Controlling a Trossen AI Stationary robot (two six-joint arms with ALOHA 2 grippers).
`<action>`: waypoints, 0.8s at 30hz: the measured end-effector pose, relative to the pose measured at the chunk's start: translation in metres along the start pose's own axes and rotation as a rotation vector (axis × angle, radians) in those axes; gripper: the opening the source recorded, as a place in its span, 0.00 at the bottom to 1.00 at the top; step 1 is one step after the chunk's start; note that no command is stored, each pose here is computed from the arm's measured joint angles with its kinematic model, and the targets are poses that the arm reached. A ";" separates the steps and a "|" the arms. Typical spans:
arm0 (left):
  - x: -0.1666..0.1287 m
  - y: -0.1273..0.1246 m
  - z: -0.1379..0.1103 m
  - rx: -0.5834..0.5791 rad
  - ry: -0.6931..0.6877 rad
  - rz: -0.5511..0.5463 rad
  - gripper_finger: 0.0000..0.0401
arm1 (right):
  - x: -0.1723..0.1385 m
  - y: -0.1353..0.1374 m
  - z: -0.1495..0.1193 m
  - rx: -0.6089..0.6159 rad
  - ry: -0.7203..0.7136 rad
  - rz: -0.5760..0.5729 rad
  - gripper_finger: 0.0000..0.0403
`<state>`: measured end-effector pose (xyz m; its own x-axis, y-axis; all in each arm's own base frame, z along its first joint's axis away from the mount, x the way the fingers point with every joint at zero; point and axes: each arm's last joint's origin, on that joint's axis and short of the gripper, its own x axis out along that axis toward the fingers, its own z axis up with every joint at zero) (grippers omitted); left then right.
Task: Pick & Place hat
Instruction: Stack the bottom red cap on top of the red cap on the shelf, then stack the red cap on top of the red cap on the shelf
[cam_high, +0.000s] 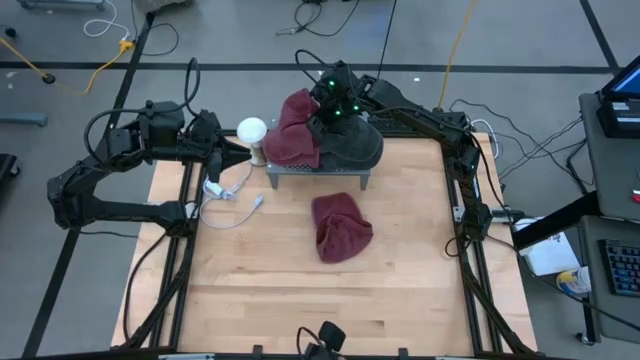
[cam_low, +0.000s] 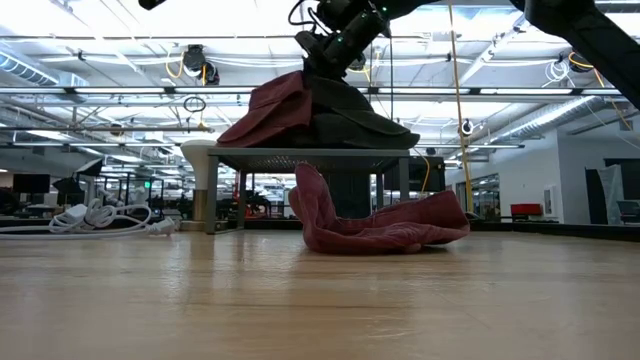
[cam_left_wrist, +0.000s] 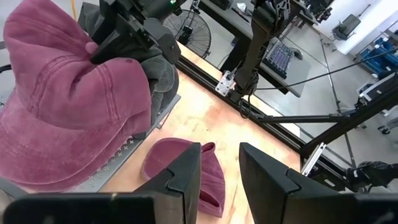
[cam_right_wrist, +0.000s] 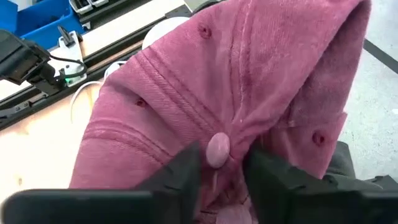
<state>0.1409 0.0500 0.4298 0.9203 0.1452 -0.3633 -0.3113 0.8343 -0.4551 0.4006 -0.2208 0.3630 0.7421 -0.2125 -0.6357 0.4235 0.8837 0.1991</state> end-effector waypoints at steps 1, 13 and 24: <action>0.000 0.000 0.000 0.000 0.000 0.000 0.28 | 0.000 0.000 0.000 0.000 0.000 -0.001 0.30; 0.000 -0.001 -0.001 0.000 0.018 -0.039 0.28 | -0.015 0.002 0.006 0.002 -0.058 -0.099 0.55; 0.000 -0.001 -0.001 -0.006 0.018 -0.039 0.28 | -0.051 0.015 0.008 0.077 -0.074 -0.132 0.49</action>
<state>0.1411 0.0487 0.4300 0.9274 0.1025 -0.3596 -0.2764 0.8357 -0.4746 0.3731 -0.1997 0.4049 0.7125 -0.3570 -0.6041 0.5560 0.8124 0.1757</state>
